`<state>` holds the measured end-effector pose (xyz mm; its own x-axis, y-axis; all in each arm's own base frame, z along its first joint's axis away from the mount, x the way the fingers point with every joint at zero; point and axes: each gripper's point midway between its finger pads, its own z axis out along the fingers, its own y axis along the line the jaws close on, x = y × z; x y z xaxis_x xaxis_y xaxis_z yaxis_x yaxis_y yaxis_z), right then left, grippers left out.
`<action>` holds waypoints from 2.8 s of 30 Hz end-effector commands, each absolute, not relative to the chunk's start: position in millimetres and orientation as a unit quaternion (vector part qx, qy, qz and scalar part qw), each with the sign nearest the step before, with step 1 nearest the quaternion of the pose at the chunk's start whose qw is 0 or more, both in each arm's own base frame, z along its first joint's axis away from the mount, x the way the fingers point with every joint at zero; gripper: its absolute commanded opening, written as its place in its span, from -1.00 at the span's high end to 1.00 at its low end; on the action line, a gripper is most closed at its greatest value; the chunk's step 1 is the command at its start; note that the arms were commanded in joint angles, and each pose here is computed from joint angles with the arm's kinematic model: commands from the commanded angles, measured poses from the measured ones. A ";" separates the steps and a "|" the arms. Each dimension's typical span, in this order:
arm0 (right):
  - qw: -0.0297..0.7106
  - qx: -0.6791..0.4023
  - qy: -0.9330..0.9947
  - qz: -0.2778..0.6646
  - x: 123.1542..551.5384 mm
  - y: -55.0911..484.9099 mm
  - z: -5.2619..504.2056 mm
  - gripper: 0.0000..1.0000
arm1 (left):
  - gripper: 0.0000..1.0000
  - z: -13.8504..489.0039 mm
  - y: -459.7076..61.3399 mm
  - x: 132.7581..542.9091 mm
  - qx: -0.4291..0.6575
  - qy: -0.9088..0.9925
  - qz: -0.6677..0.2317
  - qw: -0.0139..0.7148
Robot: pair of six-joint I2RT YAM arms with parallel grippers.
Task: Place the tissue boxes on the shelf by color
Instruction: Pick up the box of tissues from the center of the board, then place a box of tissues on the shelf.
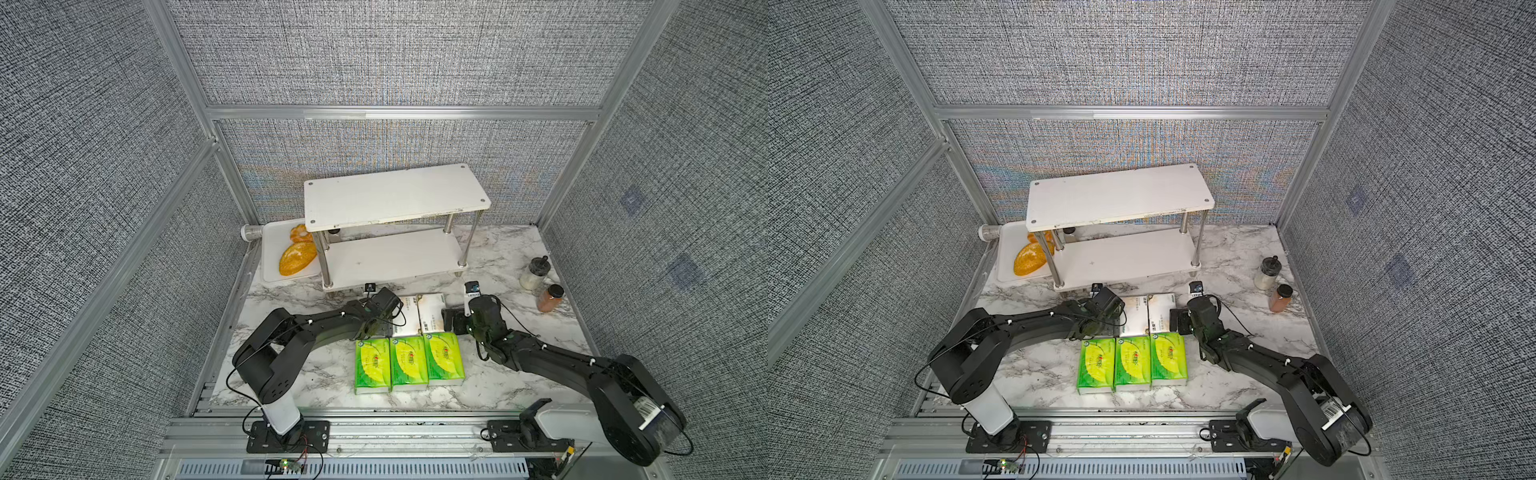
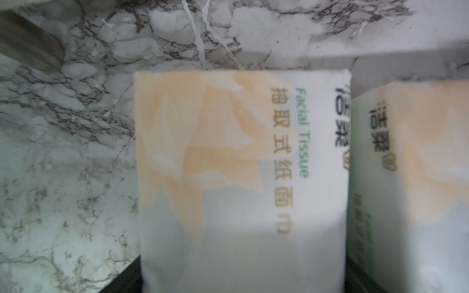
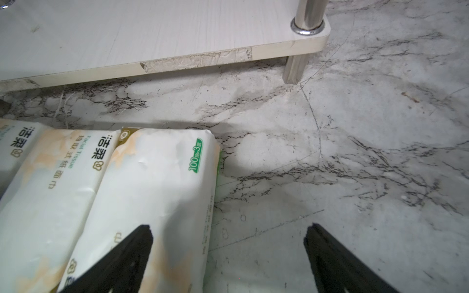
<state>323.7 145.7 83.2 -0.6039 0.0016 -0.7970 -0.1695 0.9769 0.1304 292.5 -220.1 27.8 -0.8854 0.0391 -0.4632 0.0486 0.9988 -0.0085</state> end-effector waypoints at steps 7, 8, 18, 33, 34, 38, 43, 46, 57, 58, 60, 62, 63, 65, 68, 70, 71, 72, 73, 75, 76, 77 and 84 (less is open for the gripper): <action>0.447 -0.047 0.888 0.096 326.5 143.7 87.3 -0.98 | -0.63 66.4 -216.6 293.2 0.029 0.962 -0.021 0.271; 0.447 -0.047 0.888 0.097 326.9 143.5 87.5 -0.98 | -0.62 71.8 -216.9 293.5 0.029 0.961 -0.024 0.275; 0.449 -0.046 0.887 0.101 333.5 146.7 94.6 -0.98 | -0.63 129.1 -223.0 305.9 0.025 0.947 -0.040 0.317; 0.447 -0.050 0.886 0.109 338.4 152.4 95.8 -0.98 | -0.63 144.0 -225.5 398.6 0.000 0.938 0.000 0.346; 0.446 -0.051 0.887 0.109 338.3 152.8 95.4 -0.98 | -0.63 142.5 -223.6 403.5 -0.003 0.939 0.002 0.345; 0.448 -0.052 0.886 0.111 337.8 152.8 96.3 -0.98 | -0.63 137.0 -215.4 423.9 -0.014 0.940 0.004 0.340; 0.449 -0.053 0.884 0.116 337.9 154.5 96.4 -0.98 | -0.63 132.7 -210.6 441.0 -0.009 0.939 0.028 0.343; 0.447 -0.054 0.885 0.117 337.4 155.2 94.4 -0.98 | -0.64 125.7 -205.2 448.4 -0.016 0.941 0.029 0.336; 0.444 -0.056 0.885 0.127 334.3 158.5 91.7 -0.98 | -0.66 108.7 -183.5 466.7 -0.029 0.944 0.038 0.326; 0.443 -0.056 0.885 0.128 333.9 158.8 91.3 -0.98 | -0.66 108.7 -183.0 468.7 -0.030 0.944 0.035 0.327; 0.442 -0.058 0.886 0.129 333.7 160.2 90.4 -0.98 | -0.67 107.7 -180.7 472.6 -0.036 0.945 0.033 0.324; 0.441 -0.059 0.886 0.129 333.8 161.4 89.6 -0.98 | -0.68 100.5 -179.4 475.9 -0.039 0.947 0.036 0.317; 0.440 -0.059 0.886 0.130 333.6 162.0 89.2 -0.98 | -0.69 99.8 -179.7 477.7 -0.038 0.947 0.034 0.316; 0.439 -0.060 0.887 0.131 332.9 163.2 88.4 -0.98 | -0.71 97.8 -179.6 480.6 -0.038 0.948 0.037 0.314; 0.438 -0.062 0.887 0.132 332.0 164.9 88.0 -0.98 | -0.78 91.9 -177.5 481.7 -0.041 0.951 0.037 0.304; 0.437 -0.063 0.887 0.132 331.3 164.9 87.8 -0.98 | -0.81 89.9 -177.0 479.6 -0.041 0.953 0.036 0.300; 0.437 -0.063 0.888 0.130 331.1 164.5 87.3 -0.98 | -0.83 90.3 -176.7 478.3 -0.041 0.952 0.035 0.300; 0.437 -0.063 0.888 0.130 330.8 164.3 87.3 -0.98 | -0.84 91.7 -176.7 477.2 -0.042 0.952 0.032 0.302; 0.437 -0.063 0.888 0.130 330.7 164.2 87.3 -0.98 | -0.86 94.9 -176.6 476.7 -0.043 0.951 0.029 0.305; 0.437 -0.063 0.888 0.130 330.9 164.4 87.1 -0.98 | -0.88 102.0 -177.9 475.8 -0.042 0.949 0.024 0.311; 0.437 -0.063 0.888 0.131 330.8 164.8 86.7 -0.98 | -0.89 106.0 -178.9 475.5 -0.040 0.949 0.021 0.313; 0.436 -0.063 0.888 0.131 331.0 165.3 86.6 -0.98 | -0.90 111.5 -179.8 475.6 -0.038 0.948 0.018 0.316; 0.438 -0.066 0.886 0.135 332.1 169.6 90.0 -0.98 | -0.98 145.0 -185.1 475.9 -0.034 0.940 0.006 0.339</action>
<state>328.5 167.0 84.6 -0.6207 -0.0110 -0.7840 -0.2354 0.9564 0.1730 467.7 -178.1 119.0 -0.8087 -0.0457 -0.5864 -0.0768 0.9967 0.0282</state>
